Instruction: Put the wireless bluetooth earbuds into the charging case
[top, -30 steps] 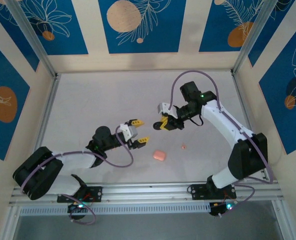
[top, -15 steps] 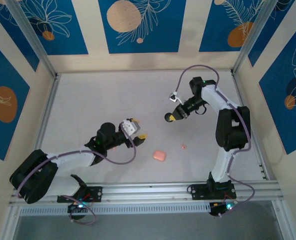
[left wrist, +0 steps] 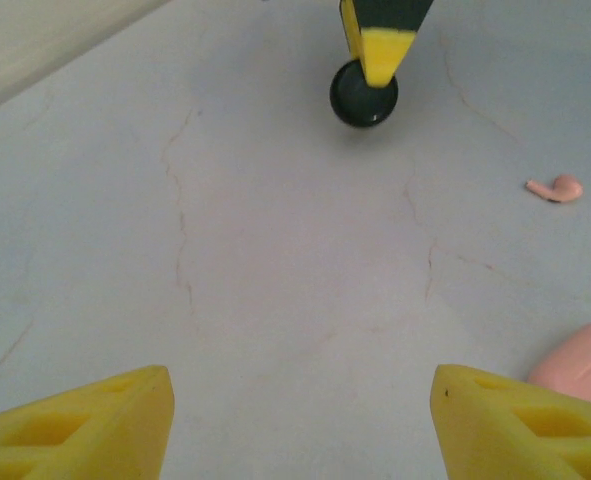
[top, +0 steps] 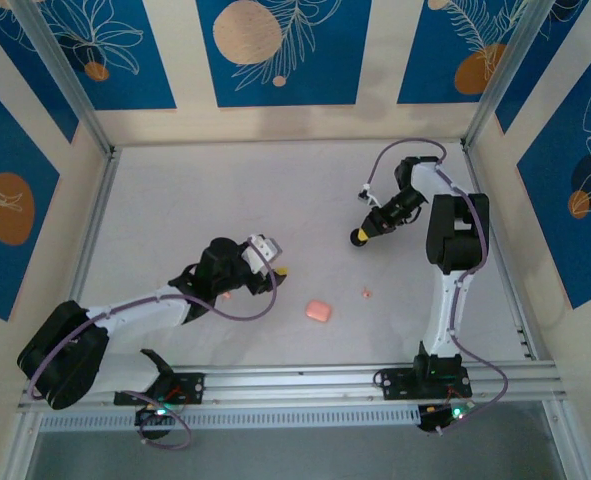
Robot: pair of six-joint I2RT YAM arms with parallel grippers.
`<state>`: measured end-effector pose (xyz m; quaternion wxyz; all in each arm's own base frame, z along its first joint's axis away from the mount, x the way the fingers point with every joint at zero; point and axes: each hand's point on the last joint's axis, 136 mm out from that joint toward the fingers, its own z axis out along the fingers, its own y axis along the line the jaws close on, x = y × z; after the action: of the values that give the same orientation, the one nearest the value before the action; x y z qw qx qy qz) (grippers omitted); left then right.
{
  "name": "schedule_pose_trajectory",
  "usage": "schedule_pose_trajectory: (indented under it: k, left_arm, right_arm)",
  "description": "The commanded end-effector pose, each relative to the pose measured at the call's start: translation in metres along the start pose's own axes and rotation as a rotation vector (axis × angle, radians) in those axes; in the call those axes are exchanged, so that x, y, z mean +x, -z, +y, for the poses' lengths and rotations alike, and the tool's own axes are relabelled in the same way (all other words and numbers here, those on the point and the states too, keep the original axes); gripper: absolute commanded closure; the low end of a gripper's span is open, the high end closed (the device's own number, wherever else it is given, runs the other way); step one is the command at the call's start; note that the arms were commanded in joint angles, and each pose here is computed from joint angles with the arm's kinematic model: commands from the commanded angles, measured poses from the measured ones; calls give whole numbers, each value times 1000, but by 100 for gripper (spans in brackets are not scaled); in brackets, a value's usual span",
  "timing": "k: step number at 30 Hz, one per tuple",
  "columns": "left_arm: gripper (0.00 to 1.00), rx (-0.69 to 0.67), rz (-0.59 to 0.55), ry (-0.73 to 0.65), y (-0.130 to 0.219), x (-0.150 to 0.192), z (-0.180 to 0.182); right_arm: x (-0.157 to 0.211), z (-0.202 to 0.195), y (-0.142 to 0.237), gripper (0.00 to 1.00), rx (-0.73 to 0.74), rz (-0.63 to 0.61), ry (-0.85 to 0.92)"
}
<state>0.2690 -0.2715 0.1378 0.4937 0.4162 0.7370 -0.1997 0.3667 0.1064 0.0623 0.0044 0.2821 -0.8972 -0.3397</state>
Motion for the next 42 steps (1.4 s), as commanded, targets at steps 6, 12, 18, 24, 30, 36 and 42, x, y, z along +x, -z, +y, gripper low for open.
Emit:
schedule_pose_trajectory:
  k: [6,12,18,24,30,36,42]
  left_arm:
    - [33,14,17,24,-6,-13,-1]
    - [32,25,24,21,-8,-17,-3]
    - [32,49,13,12,-7,-21,-9]
    - [32,51,37,13,-4,-23,-10]
    - [34,41,118,79,0,-23,-13]
    - [36,1,199,196,9,-30,-15]
    - [38,-43,350,312,12,-32,-28]
  right_arm:
    - [15,-17,-1,92,-26,81,-78]
    - [15,-24,1,82,-23,84,-92]
    - [14,-32,1,66,10,91,-108]
    - [6,-38,8,55,63,62,-129]
    - [-6,-27,27,52,110,-5,-98]
    - [-19,-4,54,49,200,-122,-30]
    - [-33,35,75,45,233,-386,-30]
